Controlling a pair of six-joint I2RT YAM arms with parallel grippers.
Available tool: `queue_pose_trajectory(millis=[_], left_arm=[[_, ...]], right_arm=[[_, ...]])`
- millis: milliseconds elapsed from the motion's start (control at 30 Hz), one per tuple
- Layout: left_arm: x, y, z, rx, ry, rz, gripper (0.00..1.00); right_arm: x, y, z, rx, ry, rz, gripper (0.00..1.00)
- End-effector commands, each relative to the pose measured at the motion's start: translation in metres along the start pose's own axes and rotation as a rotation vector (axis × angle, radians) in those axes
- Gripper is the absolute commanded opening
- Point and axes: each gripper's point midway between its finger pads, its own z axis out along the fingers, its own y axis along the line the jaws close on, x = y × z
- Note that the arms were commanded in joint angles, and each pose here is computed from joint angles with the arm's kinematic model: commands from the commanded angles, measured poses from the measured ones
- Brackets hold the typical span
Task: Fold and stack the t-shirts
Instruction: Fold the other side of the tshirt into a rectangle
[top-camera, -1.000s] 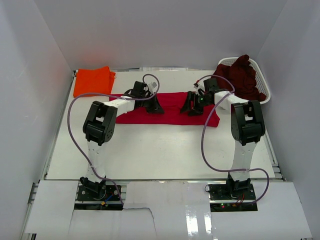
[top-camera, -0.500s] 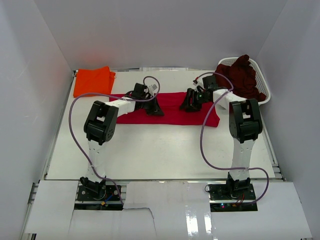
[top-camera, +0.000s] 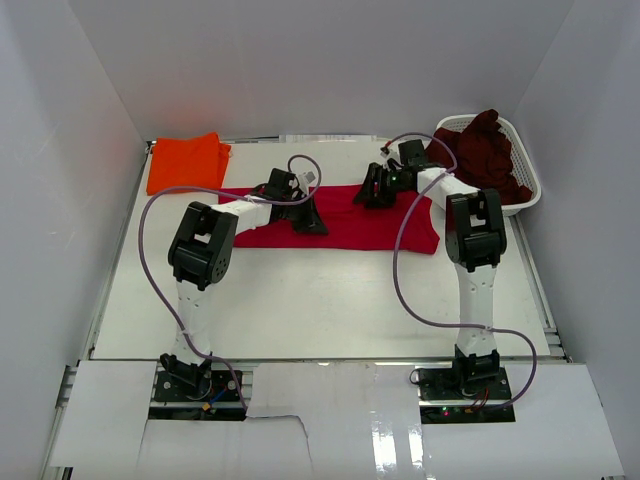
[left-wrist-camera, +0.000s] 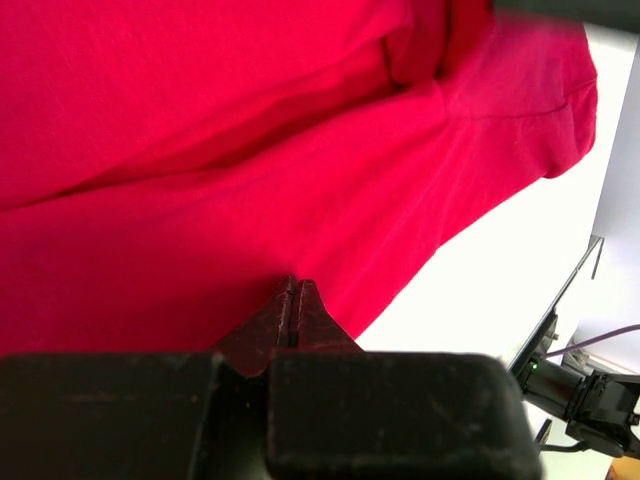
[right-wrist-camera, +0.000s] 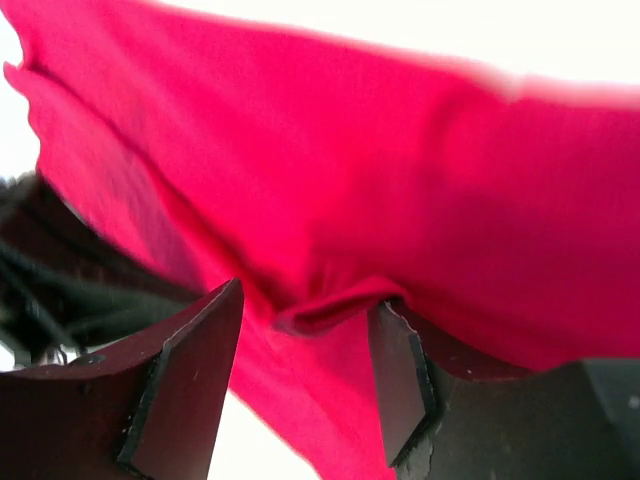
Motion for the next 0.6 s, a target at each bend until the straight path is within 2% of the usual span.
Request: queue_pose_trajectory(millis=[0, 200, 567], left_arm=[[-0.007, -0.019, -0.014, 0.024, -0.021, 0.054, 0.00], [-0.001, -0.020, -0.015, 0.021, -0.009, 0.053, 0.00], [0.011, -0.022, -0.008, 0.019, 0.017, 0.058, 0.00]], right_arm=[[-0.032, 0.012, 0.010, -0.051, -0.051, -0.033, 0.59], [-0.057, 0.017, 0.022, -0.103, -0.082, -0.036, 0.60], [-0.084, 0.042, 0.008, -0.156, -0.166, -0.159, 0.67]])
